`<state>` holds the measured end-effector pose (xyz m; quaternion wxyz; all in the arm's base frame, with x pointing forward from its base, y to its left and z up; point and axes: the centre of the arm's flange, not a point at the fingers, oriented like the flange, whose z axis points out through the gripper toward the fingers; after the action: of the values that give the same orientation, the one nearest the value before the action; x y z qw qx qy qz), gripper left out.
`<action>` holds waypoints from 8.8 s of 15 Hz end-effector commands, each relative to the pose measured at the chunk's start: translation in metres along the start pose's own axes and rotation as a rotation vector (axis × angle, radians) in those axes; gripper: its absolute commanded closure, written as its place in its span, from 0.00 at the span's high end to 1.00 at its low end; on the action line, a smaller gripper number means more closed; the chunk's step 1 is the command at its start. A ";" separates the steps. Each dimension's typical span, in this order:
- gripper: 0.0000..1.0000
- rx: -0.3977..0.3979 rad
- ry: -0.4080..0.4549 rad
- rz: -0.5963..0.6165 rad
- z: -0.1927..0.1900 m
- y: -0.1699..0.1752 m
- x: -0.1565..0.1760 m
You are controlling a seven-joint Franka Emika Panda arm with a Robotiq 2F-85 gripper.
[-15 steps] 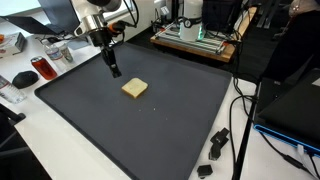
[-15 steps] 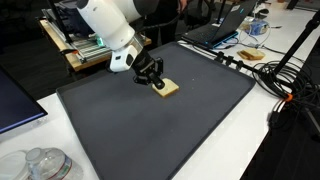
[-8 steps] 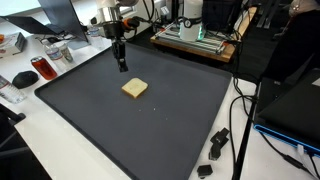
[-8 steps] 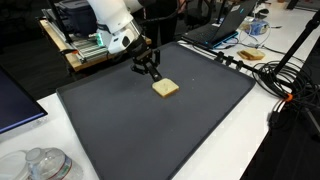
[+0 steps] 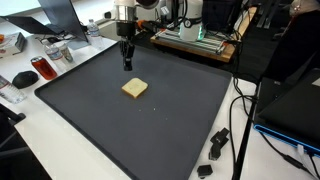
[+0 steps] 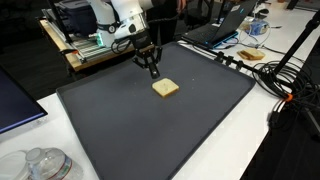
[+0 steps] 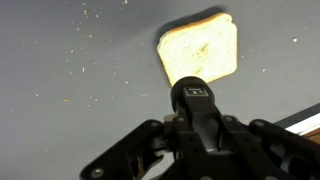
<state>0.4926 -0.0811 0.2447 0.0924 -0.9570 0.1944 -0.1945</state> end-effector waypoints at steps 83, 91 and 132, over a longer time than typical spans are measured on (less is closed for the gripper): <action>0.05 -0.269 -0.303 -0.172 0.108 -0.099 0.041; 0.05 -0.274 -0.338 -0.178 0.134 -0.091 0.032; 0.05 -0.334 -0.284 -0.319 0.156 -0.118 0.023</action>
<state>0.6121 0.0221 0.1801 -0.0621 -0.9945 0.0647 -0.0546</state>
